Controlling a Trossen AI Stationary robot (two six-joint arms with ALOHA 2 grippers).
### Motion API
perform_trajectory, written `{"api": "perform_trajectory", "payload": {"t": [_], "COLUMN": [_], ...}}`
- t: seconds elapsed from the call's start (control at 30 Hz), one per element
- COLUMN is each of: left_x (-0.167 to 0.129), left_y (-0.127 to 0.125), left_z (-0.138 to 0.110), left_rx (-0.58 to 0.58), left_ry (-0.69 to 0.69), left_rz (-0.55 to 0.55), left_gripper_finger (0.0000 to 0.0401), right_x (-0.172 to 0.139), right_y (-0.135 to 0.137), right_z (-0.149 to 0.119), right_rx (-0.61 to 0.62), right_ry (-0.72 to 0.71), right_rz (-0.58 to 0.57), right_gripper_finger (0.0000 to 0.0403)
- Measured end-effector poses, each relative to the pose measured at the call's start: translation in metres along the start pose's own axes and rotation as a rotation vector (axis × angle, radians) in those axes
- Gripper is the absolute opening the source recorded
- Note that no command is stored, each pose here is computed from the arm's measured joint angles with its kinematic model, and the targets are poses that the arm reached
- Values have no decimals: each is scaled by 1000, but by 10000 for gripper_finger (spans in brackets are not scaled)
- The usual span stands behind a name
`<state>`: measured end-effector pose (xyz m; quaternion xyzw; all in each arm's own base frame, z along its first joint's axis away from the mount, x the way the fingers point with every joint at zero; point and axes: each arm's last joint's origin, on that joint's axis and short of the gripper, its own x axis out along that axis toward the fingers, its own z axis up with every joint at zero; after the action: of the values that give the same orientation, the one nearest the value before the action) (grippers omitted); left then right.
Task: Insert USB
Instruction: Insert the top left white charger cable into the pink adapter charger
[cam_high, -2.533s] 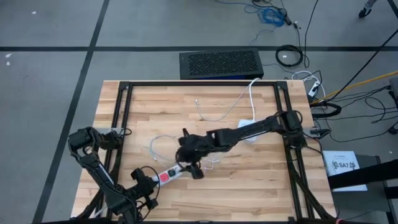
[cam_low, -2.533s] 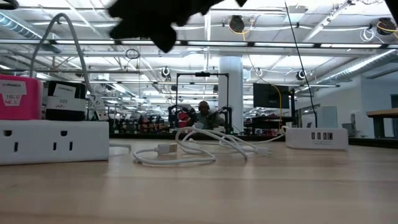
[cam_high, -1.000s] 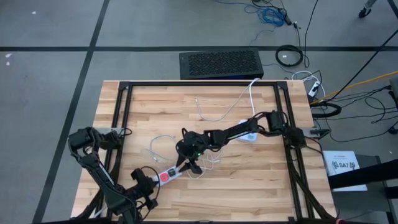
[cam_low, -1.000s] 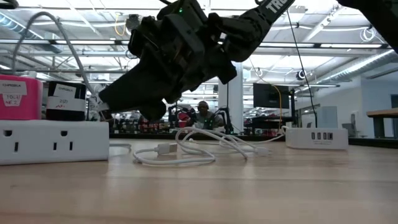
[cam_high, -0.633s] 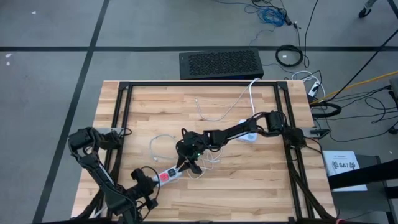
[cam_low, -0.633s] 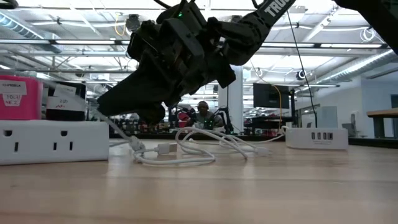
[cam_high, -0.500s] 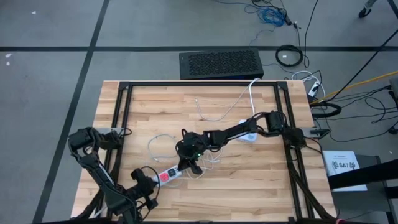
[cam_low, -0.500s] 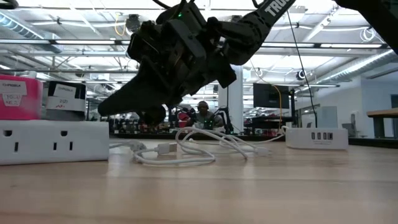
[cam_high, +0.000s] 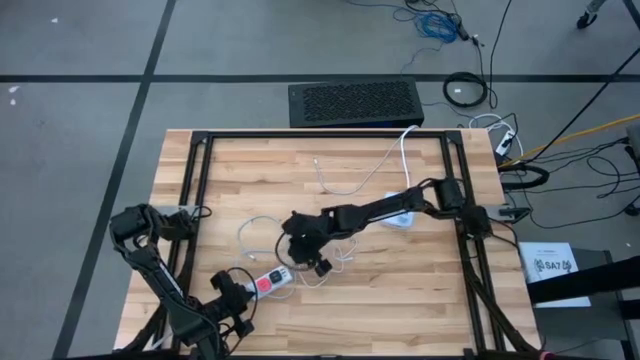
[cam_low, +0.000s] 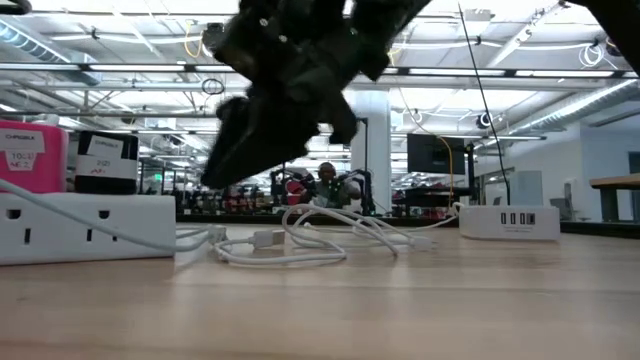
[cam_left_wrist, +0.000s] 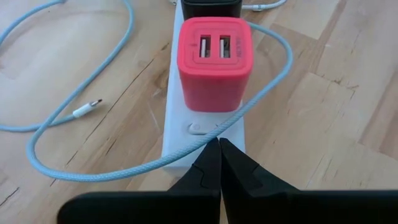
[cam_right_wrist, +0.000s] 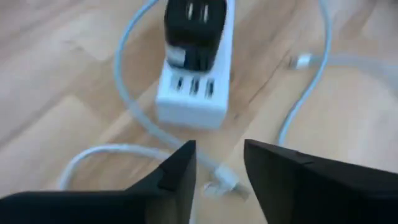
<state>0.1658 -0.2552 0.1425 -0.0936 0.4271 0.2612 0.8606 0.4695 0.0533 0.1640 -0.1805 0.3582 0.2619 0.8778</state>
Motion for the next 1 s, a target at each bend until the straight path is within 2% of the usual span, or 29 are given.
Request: {"api": "perform_trajectory", "payload": {"t": [0.2,0.33,0.47,0.57,0.73,0.87,1.0], "left_x": [0,0,0,0,0,0,-1], "left_y": [-1,-1,-1,-1,-1,-1,-1], "left_z": [0,0,0,0,0,0,-1], "left_rx": [-2,4,4,4,1,1,3], "left_ry": [1,1,3,4,6,6,7], "left_rz": [-5,-5,-6,-6,-11,-11,-12], "left_gripper_finger": [2,2,2,2,2,2,2], "right_x": [17,32,44,50,53,44,23], "right_y": [6,8,7,5,10,10,8], "right_z": [9,10,11,12,14,17,21], "right_rx": [-158,-264,-299,-293,-298,-240,-125], "right_ry": [147,244,323,360,408,404,376], "right_rz": [-19,-58,-52,-24,5,11,115], "right_gripper_finger": [142,129,110,87,14,6,2]}}
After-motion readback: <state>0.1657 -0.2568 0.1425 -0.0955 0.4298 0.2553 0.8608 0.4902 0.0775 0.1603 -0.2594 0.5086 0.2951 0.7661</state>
